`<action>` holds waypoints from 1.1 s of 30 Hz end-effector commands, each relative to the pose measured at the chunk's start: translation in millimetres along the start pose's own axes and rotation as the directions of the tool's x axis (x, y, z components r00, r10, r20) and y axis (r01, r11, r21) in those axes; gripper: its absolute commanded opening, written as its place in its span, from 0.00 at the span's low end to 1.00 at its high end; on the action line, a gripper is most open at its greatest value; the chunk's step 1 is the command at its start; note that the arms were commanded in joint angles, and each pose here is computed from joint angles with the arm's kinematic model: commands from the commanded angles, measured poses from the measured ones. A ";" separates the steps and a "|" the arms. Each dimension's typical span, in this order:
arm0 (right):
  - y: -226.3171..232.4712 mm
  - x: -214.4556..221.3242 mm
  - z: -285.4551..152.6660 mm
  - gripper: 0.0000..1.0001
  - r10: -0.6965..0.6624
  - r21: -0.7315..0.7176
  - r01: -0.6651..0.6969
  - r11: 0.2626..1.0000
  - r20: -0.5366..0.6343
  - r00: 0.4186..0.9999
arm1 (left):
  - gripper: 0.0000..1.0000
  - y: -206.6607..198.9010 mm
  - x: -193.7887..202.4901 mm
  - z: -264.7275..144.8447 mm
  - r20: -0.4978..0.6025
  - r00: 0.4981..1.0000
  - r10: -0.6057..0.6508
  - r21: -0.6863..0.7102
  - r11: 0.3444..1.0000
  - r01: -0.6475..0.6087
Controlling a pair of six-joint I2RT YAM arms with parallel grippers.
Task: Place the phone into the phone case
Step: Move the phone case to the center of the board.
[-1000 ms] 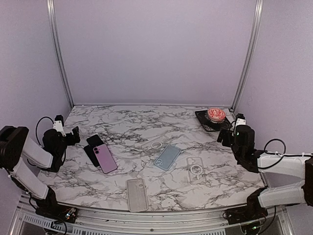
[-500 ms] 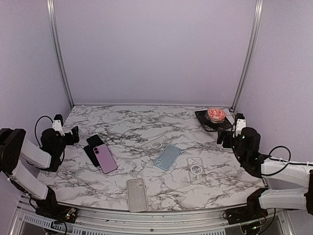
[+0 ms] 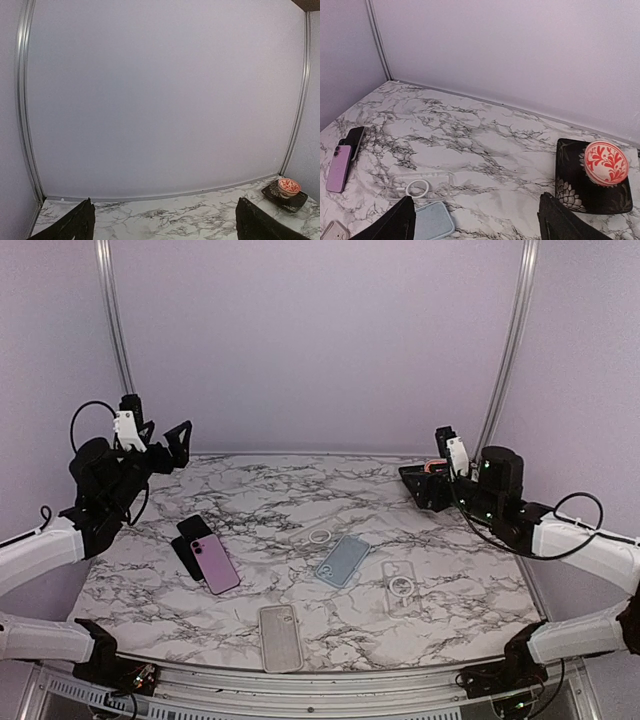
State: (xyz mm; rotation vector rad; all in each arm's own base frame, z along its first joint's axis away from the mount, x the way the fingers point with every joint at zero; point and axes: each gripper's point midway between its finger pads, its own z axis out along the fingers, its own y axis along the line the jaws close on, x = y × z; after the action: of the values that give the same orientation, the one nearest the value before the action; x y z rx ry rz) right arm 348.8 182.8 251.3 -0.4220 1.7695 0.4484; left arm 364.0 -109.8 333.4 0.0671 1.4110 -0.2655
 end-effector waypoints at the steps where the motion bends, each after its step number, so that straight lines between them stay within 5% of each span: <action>1: 60.9 52.8 24.3 0.73 0.000 -0.128 -0.035 0.991 -0.266 0.964 | 0.99 -37.3 21.0 -9.1 -0.257 0.964 0.066 0.060 0.997 -0.052; 5: 134.6 107.8 36.8 0.56 0.064 -0.150 -0.158 0.976 -0.495 0.867 | 0.93 -60.2 62.0 -37.0 -0.462 0.887 -0.012 0.057 0.997 0.044; 8: 180.4 141.1 39.4 0.52 0.074 -0.095 -0.158 0.983 -0.582 0.810 | 0.77 -77.6 110.3 -75.4 -0.588 0.806 -0.062 0.057 0.991 0.118; 13: 248.6 180.2 50.8 0.51 0.000 -0.130 -0.129 0.983 -0.704 0.710 | 0.74 -59.9 171.1 -116.4 -0.689 0.716 -0.114 -0.072 0.993 0.089; 21: 287.3 227.7 55.3 0.59 -0.072 -0.137 -0.062 0.989 -0.792 0.606 | 0.81 -14.4 199.7 -136.4 -0.629 0.721 -0.290 -0.340 0.937 0.081; 33: 279.7 252.7 27.7 0.45 -0.055 -0.048 0.027 0.998 -0.856 0.513 | 0.85 -13.2 240.1 -143.8 -0.708 0.640 -0.299 -0.384 0.923 0.007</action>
State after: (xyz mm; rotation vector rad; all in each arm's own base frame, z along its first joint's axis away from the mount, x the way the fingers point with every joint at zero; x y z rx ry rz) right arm 189.4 440.9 24.4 -0.8107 2.6579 0.3065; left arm 255.0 -130.7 78.8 -0.2484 2.2993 -0.1458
